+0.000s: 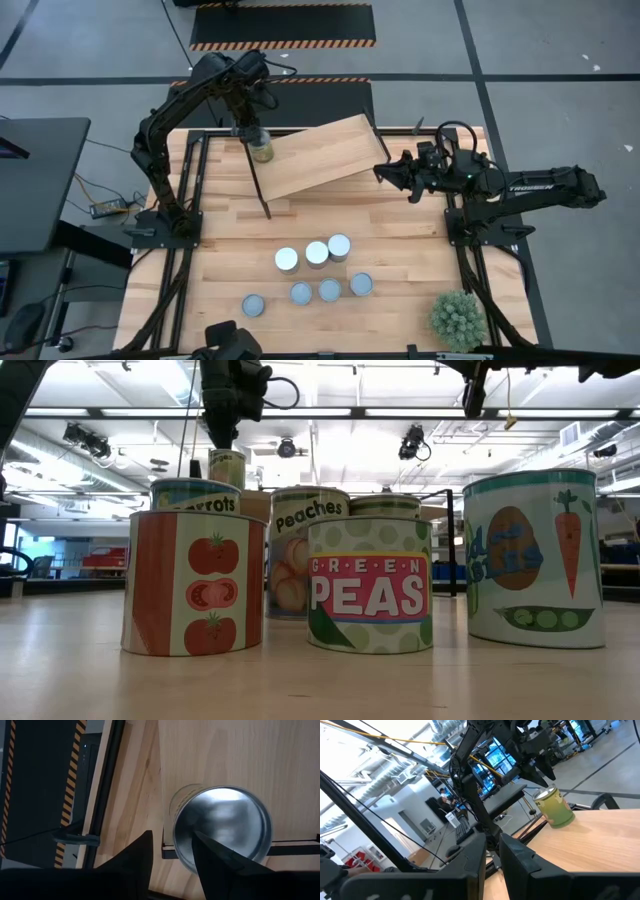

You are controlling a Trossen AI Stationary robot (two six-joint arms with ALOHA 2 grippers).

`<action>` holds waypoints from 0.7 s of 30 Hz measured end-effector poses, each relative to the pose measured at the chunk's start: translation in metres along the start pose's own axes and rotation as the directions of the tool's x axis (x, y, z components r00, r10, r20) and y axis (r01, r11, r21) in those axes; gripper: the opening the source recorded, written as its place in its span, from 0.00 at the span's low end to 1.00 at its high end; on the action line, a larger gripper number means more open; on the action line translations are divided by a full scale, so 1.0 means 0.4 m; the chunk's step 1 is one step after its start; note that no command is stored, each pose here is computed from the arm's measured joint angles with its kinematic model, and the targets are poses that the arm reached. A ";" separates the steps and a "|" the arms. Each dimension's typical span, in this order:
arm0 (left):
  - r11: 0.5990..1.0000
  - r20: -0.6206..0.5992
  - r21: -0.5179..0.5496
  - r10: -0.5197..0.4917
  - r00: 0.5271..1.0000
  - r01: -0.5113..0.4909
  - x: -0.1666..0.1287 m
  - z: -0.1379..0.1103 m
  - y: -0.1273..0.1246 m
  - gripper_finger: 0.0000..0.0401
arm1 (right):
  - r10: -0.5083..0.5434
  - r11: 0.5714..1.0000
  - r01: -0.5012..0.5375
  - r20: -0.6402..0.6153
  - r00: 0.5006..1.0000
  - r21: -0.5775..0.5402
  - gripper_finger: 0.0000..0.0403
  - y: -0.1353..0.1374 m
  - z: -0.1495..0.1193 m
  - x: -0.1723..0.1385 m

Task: Pick and place cans onto a shelf
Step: Put the canned oranges on the shelf

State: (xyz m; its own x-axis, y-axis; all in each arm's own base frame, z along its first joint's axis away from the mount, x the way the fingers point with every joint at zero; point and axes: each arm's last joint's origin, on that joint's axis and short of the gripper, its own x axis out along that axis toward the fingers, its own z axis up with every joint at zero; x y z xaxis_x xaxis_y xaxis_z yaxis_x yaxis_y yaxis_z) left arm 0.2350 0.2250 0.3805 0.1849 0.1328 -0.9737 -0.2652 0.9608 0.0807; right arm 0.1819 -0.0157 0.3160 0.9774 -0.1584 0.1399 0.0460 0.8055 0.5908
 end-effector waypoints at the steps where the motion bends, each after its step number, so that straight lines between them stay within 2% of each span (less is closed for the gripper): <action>1: 1.000 0.000 -0.001 0.000 1.000 0.000 0.000 0.000 0.000 0.35 | 0.002 1.000 -0.002 0.003 1.000 -0.001 0.15 0.001 0.001 0.000; 17: 1.000 0.003 -0.026 -0.006 1.000 0.006 0.000 0.001 -0.001 0.35 | 0.006 1.000 -0.006 0.010 1.000 0.002 0.15 0.002 0.002 0.000; 21: 1.000 0.002 -0.024 -0.004 1.000 0.004 0.000 0.001 -0.001 0.28 | 0.006 1.000 -0.006 0.010 1.000 0.002 0.15 0.002 0.002 0.000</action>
State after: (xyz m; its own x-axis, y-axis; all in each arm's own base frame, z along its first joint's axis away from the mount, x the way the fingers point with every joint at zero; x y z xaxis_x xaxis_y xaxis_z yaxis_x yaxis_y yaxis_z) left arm 0.2354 0.2247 0.3804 0.1873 0.1297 -0.9737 -0.2873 0.9551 0.0720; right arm 0.1817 -0.0157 0.3171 0.9757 -0.1587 0.1512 0.0394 0.8055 0.5913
